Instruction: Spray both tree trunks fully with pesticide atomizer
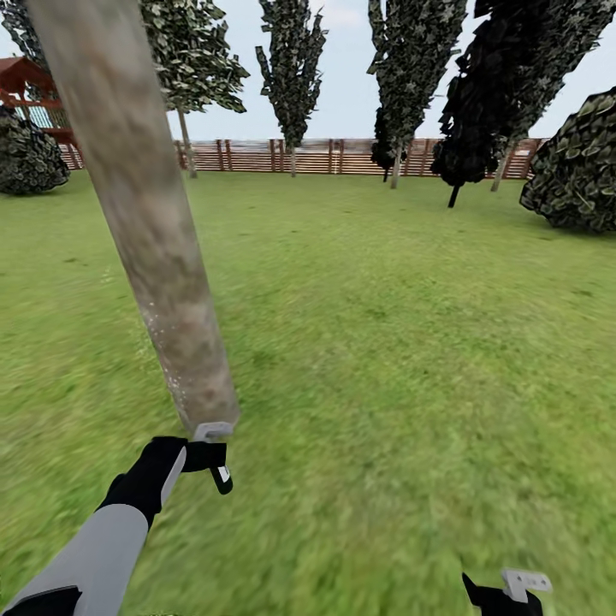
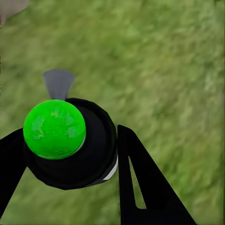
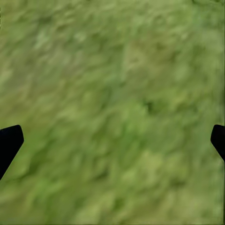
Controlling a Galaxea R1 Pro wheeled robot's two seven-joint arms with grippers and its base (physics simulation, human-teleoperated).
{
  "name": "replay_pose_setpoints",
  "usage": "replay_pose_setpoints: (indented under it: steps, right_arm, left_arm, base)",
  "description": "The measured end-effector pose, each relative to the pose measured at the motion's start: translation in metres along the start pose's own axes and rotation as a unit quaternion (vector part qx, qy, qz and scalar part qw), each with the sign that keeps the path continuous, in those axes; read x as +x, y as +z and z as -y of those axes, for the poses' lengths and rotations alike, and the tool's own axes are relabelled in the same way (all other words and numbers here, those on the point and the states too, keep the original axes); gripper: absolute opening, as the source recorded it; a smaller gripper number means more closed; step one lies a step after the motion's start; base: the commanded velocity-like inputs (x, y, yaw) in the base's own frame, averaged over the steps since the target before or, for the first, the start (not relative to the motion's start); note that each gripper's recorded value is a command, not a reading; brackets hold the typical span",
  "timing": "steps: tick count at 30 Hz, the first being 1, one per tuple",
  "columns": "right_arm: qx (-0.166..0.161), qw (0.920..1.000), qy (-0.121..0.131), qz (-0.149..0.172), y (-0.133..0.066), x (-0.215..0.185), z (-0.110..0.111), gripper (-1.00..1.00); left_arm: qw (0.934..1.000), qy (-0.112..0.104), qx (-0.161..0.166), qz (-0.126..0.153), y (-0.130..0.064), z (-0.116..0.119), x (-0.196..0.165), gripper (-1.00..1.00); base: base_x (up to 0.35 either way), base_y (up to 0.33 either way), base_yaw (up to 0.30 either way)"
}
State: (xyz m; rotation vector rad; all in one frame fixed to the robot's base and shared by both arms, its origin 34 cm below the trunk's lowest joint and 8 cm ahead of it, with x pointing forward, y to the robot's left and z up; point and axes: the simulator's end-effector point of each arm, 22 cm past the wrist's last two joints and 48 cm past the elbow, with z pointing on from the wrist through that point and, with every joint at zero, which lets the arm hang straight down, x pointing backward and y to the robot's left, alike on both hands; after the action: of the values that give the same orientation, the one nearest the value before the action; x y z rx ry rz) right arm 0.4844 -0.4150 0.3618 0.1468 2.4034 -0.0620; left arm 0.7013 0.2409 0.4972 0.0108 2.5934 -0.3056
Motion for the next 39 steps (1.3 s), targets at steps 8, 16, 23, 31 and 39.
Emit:
replay_pose_setpoints:
  steps: [8, 16, 23, 31, 39]
  right_arm:
    - [0.000, 1.0000, 0.000, 0.000, 0.0000, -0.0002, 0.0000, 1.00]
    - [0.000, 1.0000, 0.000, 0.000, 0.0000, -0.0002, 0.0001, 1.00]
    - [0.000, 1.0000, 0.000, 0.000, 0.0000, -0.0003, 0.0001, 1.00]
    - [0.001, 1.0000, -0.001, 0.001, 0.0000, -0.0007, 0.0012, 1.00]
    - [0.001, 1.0000, -0.001, 0.001, 0.0000, -0.0010, 0.0016, 1.00]
  left_arm:
    - [1.0000, 0.000, -0.001, 0.000, -0.0003, -0.0015, 0.0001, -1.00]
    - [1.0000, 0.000, -0.002, 0.000, -0.0003, -0.0019, 0.0000, -1.00]
    - [1.0000, 0.000, -0.002, 0.000, -0.0003, -0.0018, 0.0001, -1.00]
    - [1.0000, -0.001, -0.001, -0.001, 0.0000, -0.0010, 0.0005, -1.00]
    - [1.0000, 0.000, -0.003, -0.002, -0.0003, -0.0043, 0.0023, -1.00]
  base:
    - [0.143, -0.246, 0.275]
    - [0.103, -0.073, 0.277]
    - [0.018, -0.009, 0.254]
    - [0.210, -0.144, 0.027]
    - [0.016, -0.009, 0.000]
